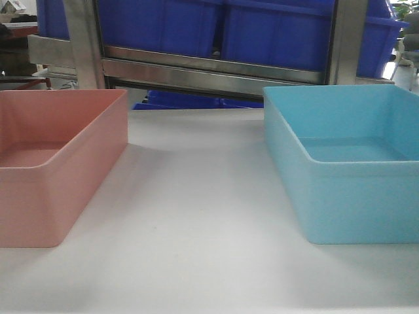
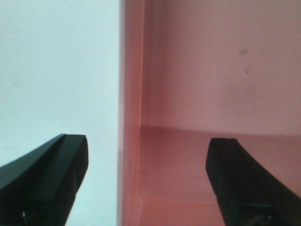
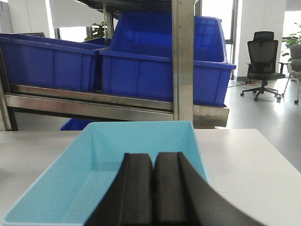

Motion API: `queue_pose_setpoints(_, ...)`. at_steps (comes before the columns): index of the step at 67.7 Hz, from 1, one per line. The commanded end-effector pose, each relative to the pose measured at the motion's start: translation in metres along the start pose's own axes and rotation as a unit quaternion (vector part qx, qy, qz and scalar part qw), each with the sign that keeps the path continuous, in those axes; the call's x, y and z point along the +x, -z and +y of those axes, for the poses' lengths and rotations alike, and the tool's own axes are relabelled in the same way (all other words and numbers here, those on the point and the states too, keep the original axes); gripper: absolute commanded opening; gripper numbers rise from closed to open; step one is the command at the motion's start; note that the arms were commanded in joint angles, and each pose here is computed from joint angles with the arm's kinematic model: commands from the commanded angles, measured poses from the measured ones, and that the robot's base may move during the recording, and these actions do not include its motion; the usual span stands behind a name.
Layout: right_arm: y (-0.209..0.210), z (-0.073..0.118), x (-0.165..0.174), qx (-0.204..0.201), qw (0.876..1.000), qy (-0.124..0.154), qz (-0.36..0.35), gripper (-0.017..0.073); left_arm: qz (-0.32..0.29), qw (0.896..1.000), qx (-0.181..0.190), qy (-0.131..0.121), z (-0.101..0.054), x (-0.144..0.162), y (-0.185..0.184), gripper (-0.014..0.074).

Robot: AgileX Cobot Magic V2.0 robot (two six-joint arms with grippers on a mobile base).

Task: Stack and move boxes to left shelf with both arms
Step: 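Grip the pink box wall with the left gripper and lift it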

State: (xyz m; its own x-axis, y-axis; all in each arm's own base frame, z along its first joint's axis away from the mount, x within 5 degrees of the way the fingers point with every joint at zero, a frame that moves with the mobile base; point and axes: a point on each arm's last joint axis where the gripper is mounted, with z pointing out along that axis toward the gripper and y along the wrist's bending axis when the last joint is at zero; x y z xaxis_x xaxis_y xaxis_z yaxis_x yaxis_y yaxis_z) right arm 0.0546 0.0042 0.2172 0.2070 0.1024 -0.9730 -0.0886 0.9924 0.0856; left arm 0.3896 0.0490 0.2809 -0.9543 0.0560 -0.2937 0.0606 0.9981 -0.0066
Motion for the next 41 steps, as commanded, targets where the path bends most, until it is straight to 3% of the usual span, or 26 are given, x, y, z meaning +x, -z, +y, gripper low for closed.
queue_pose_setpoints(1, 0.002, 0.002, -0.015, -0.008, 0.998, 0.005, -0.061, 0.0056, -0.033, 0.999, -0.006, 0.001, 0.005, -0.013, 0.014, 0.0427)
queue_pose_setpoints(16, 0.002, 0.002, -0.015, -0.008, 0.998, 0.005, -0.061, 0.0056, 0.003, 1.000, -0.002, 0.008, 0.014, -0.021, -0.028, 0.0383)
queue_pose_setpoints(25, 0.002, 0.002, -0.015, -0.008, 0.998, 0.005, -0.061, 0.0056, 0.012, 1.000, -0.004, 0.007, 0.015, -0.021, -0.037, 0.0227)
queue_pose_setpoints(34, 0.002, 0.002, -0.015, -0.008, 0.998, 0.005, -0.061, 0.0056, 0.004, 1.000, -0.017, 0.003, 0.020, -0.022, -0.037, -0.0014)
queue_pose_setpoints(41, 0.002, 0.002, -0.015, -0.008, 0.998, 0.005, -0.061, 0.0056, 0.006, 1.000, -0.019, 0.003, 0.021, -0.021, -0.037, -0.0003)
